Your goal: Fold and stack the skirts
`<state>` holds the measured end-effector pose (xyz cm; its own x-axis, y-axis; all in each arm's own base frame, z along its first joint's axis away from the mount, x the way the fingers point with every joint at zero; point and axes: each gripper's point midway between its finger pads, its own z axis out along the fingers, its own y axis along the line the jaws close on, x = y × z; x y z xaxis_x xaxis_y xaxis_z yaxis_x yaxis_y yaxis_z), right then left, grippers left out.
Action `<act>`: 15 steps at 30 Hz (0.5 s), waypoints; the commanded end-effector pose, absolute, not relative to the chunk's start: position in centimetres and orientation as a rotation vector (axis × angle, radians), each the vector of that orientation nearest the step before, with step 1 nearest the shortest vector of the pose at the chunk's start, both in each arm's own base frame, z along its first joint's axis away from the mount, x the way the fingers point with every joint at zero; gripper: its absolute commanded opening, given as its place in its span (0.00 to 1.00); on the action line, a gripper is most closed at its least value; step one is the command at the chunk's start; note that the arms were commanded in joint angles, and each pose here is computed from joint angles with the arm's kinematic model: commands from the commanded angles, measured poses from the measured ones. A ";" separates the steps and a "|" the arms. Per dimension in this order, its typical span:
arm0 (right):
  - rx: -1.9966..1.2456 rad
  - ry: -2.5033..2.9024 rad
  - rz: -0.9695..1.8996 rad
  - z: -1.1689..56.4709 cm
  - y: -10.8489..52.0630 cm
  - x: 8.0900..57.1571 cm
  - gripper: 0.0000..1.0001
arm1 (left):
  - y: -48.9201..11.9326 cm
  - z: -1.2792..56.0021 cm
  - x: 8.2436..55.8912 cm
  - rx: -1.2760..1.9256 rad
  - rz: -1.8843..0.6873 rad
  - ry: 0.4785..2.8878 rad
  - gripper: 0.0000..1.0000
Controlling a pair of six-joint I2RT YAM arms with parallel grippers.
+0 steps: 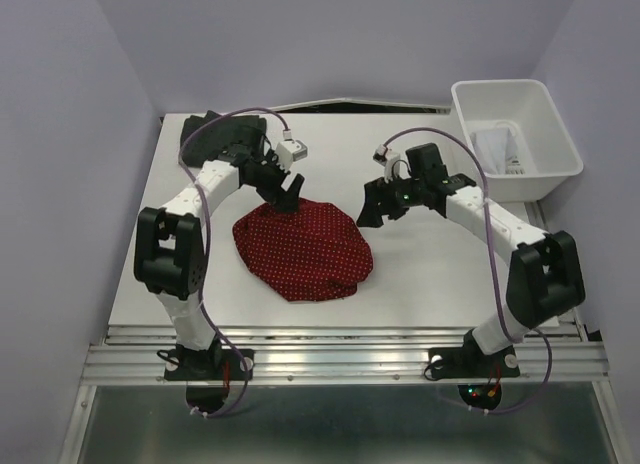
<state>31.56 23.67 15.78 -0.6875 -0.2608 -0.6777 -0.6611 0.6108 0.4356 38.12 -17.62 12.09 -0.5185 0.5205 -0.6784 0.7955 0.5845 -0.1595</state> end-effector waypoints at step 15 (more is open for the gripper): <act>-0.492 2.296 1.506 11.2 30.0 33.2 0.43 | -22.4 10.0 39.3 1.091 -1.051 2.294 0.52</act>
